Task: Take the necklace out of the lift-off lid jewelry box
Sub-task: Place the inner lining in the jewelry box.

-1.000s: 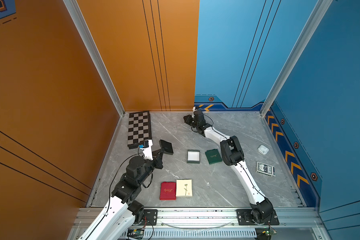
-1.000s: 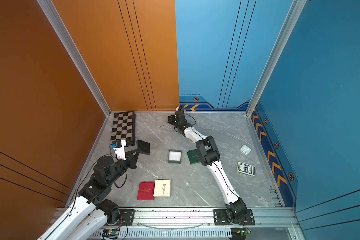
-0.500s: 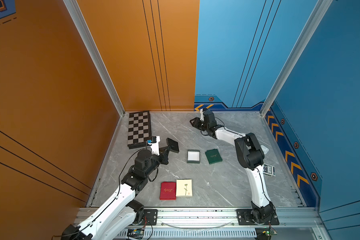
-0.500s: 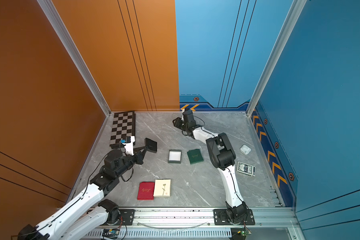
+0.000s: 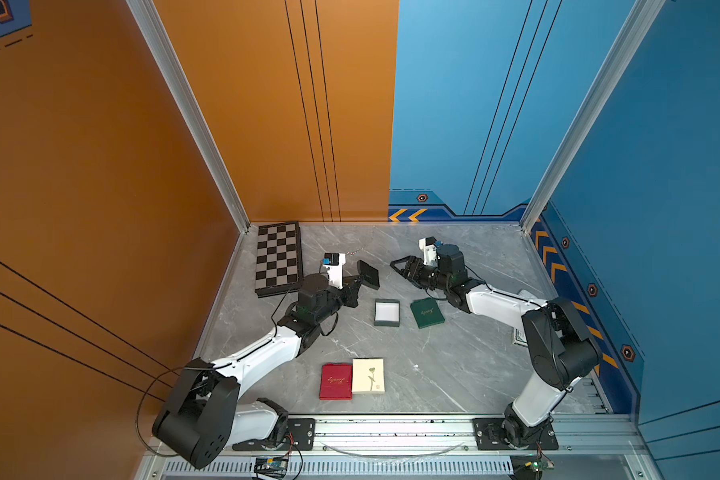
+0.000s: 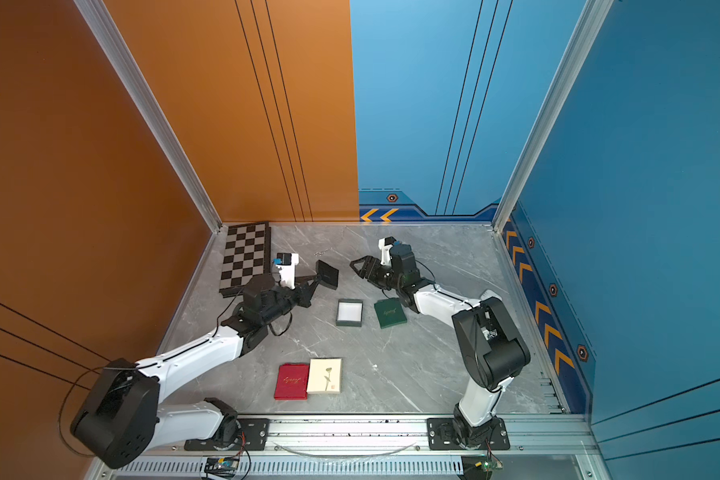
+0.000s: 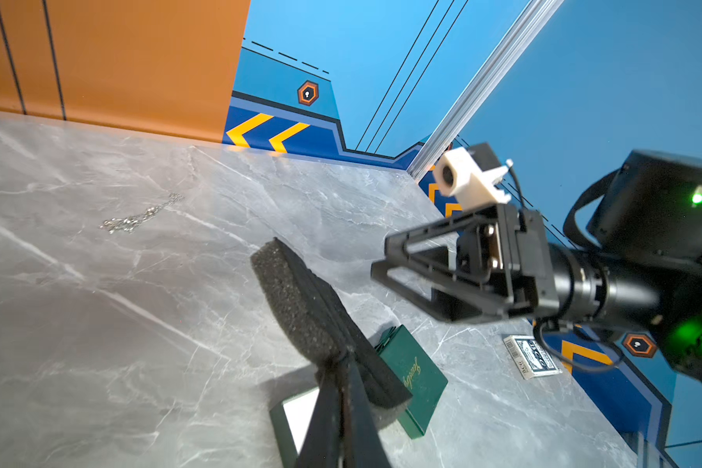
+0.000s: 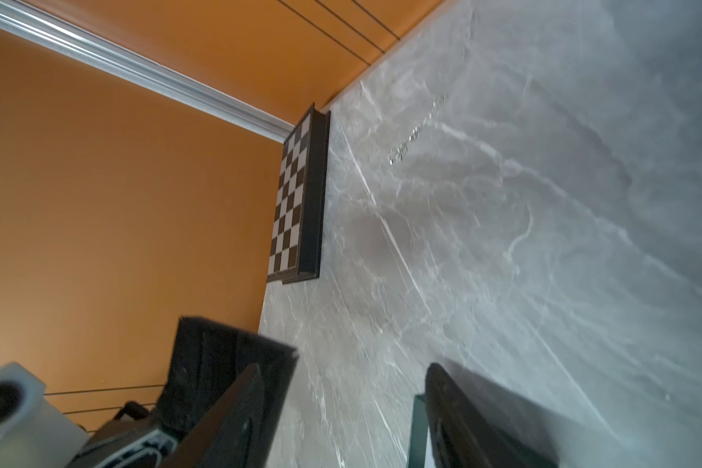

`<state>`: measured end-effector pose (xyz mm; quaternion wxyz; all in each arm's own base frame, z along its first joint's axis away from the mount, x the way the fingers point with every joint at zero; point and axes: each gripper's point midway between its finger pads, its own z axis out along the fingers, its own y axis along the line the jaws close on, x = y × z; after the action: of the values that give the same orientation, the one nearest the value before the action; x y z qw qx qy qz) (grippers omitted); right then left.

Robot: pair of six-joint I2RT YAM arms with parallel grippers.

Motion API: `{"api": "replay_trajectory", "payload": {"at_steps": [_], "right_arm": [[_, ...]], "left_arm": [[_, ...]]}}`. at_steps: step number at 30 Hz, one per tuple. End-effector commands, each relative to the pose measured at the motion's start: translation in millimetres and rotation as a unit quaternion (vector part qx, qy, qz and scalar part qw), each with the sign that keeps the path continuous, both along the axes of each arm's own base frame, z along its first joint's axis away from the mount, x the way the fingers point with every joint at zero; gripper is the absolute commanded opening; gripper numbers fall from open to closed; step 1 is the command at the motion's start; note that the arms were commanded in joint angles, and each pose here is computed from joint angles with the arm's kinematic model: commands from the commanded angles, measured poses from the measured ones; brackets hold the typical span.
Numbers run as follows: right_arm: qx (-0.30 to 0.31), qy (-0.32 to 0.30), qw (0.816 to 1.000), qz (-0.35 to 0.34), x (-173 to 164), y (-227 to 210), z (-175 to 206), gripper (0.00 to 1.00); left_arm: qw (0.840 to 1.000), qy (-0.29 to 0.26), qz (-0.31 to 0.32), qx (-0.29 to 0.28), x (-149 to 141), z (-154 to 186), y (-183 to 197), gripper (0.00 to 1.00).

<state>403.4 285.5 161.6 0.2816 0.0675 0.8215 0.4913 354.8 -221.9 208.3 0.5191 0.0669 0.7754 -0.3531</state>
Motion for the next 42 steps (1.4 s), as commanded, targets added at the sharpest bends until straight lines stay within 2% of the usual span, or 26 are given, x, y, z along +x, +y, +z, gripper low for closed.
{"api": "replay_trajectory", "payload": {"at_steps": [1,8,14,18,26,32,33,34,35,40,42], "right_arm": [[0.060,-0.021,0.998,0.022,-16.4,15.6,35.1,0.66],[0.086,-0.016,0.996,0.029,-29.7,26.1,38.7,0.66],[0.105,-0.009,0.994,0.034,-32.1,34.3,37.2,0.60],[0.110,-0.008,0.994,0.027,-30.1,33.2,34.1,0.49],[0.111,-0.013,0.994,0.023,-30.7,31.0,36.7,0.15],[0.095,-0.019,0.995,0.019,-34.0,27.4,37.2,0.06],[0.091,-0.020,0.996,0.017,-34.6,26.7,37.3,0.05],[0.084,-0.023,0.996,0.016,-35.5,25.5,37.4,0.04],[0.078,-0.025,0.997,0.013,-36.3,23.8,38.1,0.04],[0.015,-0.033,0.999,-0.006,-44.4,12.1,33.3,0.03],[-0.019,-0.034,0.999,-0.015,-50.0,7.0,29.1,0.03]], "left_arm": [[0.998,-0.049,-0.028,-0.022,3.4,25.2,-19.6,0.00],[0.997,-0.046,-0.044,-0.033,4.7,18.1,-33.6,0.00],[0.996,-0.049,-0.053,-0.046,2.9,18.1,-38.1,0.00],[0.996,-0.046,-0.056,-0.049,2.4,16.6,-39.2,0.00],[0.996,-0.035,-0.059,-0.050,-0.4,9.7,-39.3,0.00],[0.996,-0.031,-0.064,-0.050,-1.2,7.1,-40.9,0.00],[0.996,-0.030,-0.063,-0.050,-0.9,6.9,-40.5,0.05],[0.996,-0.028,-0.062,-0.052,-0.9,6.1,-40.3,0.18],[0.996,-0.027,-0.062,-0.052,-0.9,6.4,-40.1,0.26],[0.997,-0.025,-0.051,-0.059,-1.2,8.2,-31.9,0.46],[0.997,-0.025,-0.042,-0.061,-1.7,8.5,-25.1,0.49]]}}
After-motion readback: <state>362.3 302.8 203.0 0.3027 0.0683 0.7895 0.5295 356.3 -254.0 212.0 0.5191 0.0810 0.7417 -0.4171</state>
